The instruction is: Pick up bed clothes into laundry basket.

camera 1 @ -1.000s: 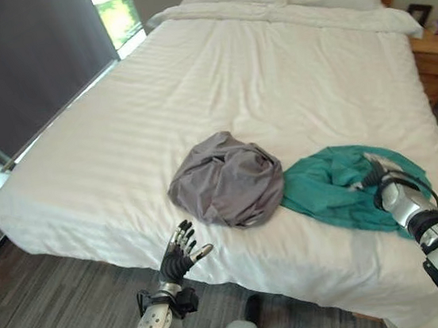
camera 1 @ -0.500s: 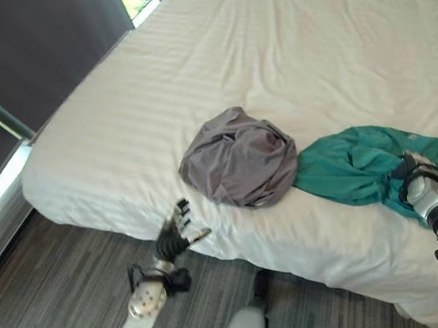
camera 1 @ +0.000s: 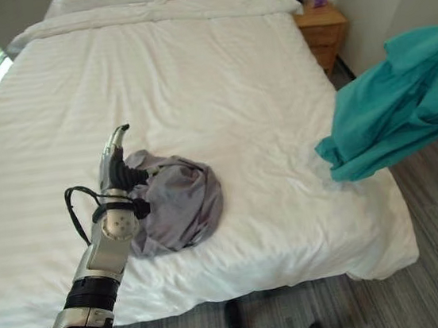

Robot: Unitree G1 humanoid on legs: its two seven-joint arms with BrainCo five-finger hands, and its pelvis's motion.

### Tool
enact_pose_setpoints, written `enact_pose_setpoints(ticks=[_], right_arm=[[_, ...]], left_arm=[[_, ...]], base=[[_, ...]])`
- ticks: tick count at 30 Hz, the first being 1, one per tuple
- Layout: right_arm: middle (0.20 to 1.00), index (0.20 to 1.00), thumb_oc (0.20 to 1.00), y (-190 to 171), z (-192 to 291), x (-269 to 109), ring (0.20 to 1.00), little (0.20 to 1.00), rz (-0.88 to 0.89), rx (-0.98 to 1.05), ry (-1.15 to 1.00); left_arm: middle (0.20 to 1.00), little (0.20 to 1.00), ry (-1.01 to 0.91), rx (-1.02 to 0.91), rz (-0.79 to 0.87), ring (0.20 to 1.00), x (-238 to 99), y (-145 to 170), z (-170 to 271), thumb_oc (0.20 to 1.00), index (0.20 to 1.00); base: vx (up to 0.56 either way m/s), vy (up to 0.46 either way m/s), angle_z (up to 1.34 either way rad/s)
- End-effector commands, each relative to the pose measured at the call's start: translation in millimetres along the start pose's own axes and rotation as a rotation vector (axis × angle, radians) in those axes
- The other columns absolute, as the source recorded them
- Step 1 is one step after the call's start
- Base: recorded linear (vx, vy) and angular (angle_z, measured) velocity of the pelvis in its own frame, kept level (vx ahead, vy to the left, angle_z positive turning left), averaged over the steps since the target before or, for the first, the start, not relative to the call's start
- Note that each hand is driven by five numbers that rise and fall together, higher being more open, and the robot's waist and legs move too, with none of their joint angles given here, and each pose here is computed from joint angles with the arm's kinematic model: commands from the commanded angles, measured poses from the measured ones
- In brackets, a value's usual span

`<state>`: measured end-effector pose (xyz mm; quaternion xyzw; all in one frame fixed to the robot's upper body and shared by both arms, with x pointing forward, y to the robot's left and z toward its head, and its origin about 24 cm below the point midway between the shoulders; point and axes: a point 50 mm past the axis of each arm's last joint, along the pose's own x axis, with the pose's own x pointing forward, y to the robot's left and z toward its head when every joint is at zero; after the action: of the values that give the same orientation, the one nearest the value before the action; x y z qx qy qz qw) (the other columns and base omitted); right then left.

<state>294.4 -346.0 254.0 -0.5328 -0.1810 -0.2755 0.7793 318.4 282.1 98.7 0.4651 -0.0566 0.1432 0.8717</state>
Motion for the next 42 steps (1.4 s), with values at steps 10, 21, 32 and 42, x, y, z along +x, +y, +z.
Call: enact_pose_setpoints(ticks=[10, 21, 32, 42], right_arm=[[0.2, 0.2, 0.2, -37, 30, -5, 0.2, 0.2, -0.077, -0.068, -0.195], [0.2, 0.2, 0.2, -60, 53, -7, 0.2, 0.2, -0.097, -0.087, -0.328], [0.2, 0.2, 0.2, -50, 74, -1, 0.2, 0.2, -0.099, -0.008, -0.387], [0.2, 0.2, 0.2, -41, 96, 3, 0.2, 0.2, -0.059, 0.075, -0.447]], left_arm=[[0.576, 0.576, 0.35, 0.712, -0.499, 0.576, -26, -50, -82, 0.576, 0.576], [0.2, 0.2, 0.032, 0.795, -0.165, 0.2, 55, 54, -9, 0.2, 0.2], [0.2, 0.2, -0.674, 0.313, 0.414, 0.2, 7, 137, 140, 0.2, 0.2], [0.2, 0.2, -0.718, -0.139, 0.239, 0.2, 8, 84, 165, 0.2, 0.2]], base=[[0.0, 0.085, -0.25], [-0.06, 0.032, -0.3], [-0.14, -0.089, -0.83], [-0.1, -0.215, -0.51]])
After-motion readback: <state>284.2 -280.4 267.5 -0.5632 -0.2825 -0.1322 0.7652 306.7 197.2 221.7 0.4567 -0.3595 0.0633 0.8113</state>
